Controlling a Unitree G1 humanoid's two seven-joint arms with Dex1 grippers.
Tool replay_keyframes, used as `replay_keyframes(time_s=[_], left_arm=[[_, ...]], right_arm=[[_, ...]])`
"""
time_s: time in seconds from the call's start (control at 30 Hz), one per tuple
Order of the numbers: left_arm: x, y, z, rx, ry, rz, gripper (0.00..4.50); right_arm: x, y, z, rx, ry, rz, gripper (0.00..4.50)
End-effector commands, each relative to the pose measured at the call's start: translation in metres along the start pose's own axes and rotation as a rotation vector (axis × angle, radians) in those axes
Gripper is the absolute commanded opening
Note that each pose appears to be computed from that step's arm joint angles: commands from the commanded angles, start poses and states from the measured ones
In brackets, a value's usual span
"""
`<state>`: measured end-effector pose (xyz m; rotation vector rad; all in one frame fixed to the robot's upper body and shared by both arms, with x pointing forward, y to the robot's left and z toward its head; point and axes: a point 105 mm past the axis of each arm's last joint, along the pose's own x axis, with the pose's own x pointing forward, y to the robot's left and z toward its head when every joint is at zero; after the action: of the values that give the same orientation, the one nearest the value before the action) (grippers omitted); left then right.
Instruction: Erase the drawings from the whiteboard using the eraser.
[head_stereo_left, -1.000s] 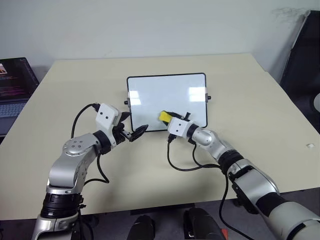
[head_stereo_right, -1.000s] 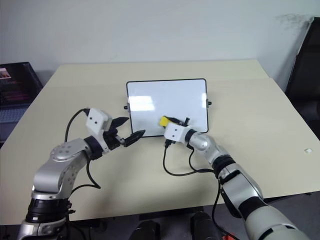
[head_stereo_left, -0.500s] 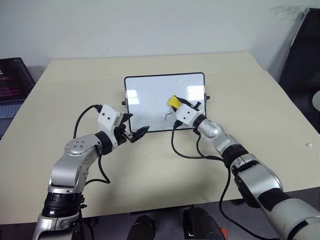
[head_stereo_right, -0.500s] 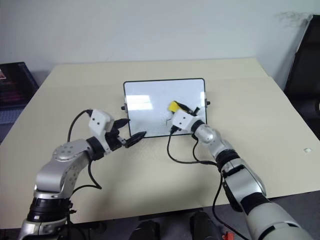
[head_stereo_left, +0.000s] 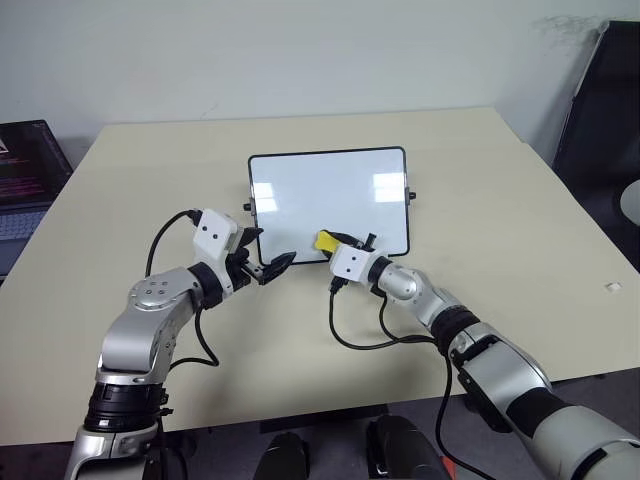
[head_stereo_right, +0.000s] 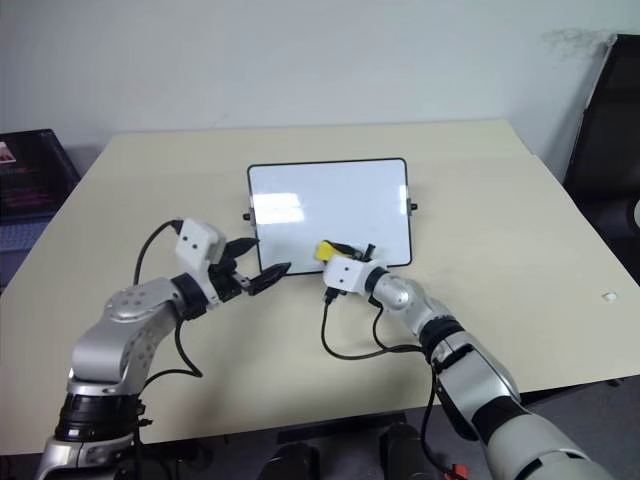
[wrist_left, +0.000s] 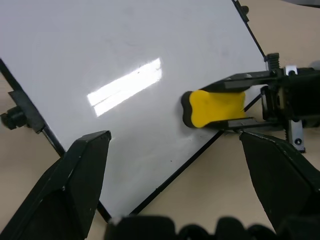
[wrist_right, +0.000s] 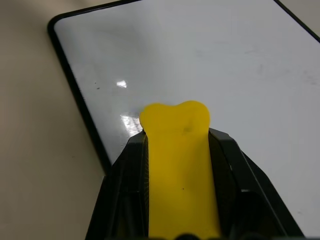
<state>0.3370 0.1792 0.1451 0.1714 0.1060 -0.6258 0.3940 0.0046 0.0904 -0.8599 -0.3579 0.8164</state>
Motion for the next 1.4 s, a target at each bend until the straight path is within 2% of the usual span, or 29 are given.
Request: replay_keyframes(time_s=[0.03,0.2,0.3,0.4,0.47,0.57,0.8,0.97,1.03,1.17,1.23,1.4], left_arm=[[-0.006,0.010,0.014,0.035,-0.045,0.037,4.50],[-0.008,0.014,0.012,0.026,-0.043,0.059,4.50],[-0.010,0.016,0.012,0.022,-0.041,0.069,4.50],[-0.011,0.017,0.009,0.021,-0.031,0.073,4.50],[-0.012,0.019,0.006,0.019,-0.022,0.077,4.50],[-0.013,0.020,0.005,0.019,-0.014,0.082,4.50],[-0.014,0.020,0.006,0.019,-0.016,0.084,4.50],[-0.014,0.019,0.006,0.016,-0.016,0.085,4.50],[-0.014,0.019,0.006,0.014,-0.016,0.087,4.50],[-0.014,0.020,0.005,0.010,-0.014,0.093,4.50],[-0.014,0.020,0.004,0.008,-0.014,0.095,4.50],[-0.012,0.017,0.004,0.004,-0.017,0.092,4.50]], right_arm=[[-0.006,-0.023,0.003,-0.044,-0.035,-0.074,1.27],[-0.019,-0.079,0.028,-0.103,-0.170,-0.298,1.27],[-0.026,-0.098,0.016,-0.115,-0.111,-0.384,1.27],[-0.025,-0.103,-0.001,-0.088,-0.012,-0.403,1.27],[-0.021,-0.097,-0.011,-0.045,0.050,-0.382,1.27],[-0.012,-0.073,-0.019,-0.015,0.095,-0.278,1.27],[0.002,-0.004,-0.005,-0.079,0.043,-0.024,1.27],[0.005,0.012,-0.001,-0.131,0.031,0.044,1.26],[0.005,0.000,0.002,-0.134,0.018,-0.007,1.26],[0.003,-0.051,0.024,-0.109,-0.086,-0.206,1.26],[0.000,-0.086,0.034,-0.098,-0.121,-0.331,1.26],[0.003,-0.129,0.035,-0.042,-0.052,-0.460,1.26]])
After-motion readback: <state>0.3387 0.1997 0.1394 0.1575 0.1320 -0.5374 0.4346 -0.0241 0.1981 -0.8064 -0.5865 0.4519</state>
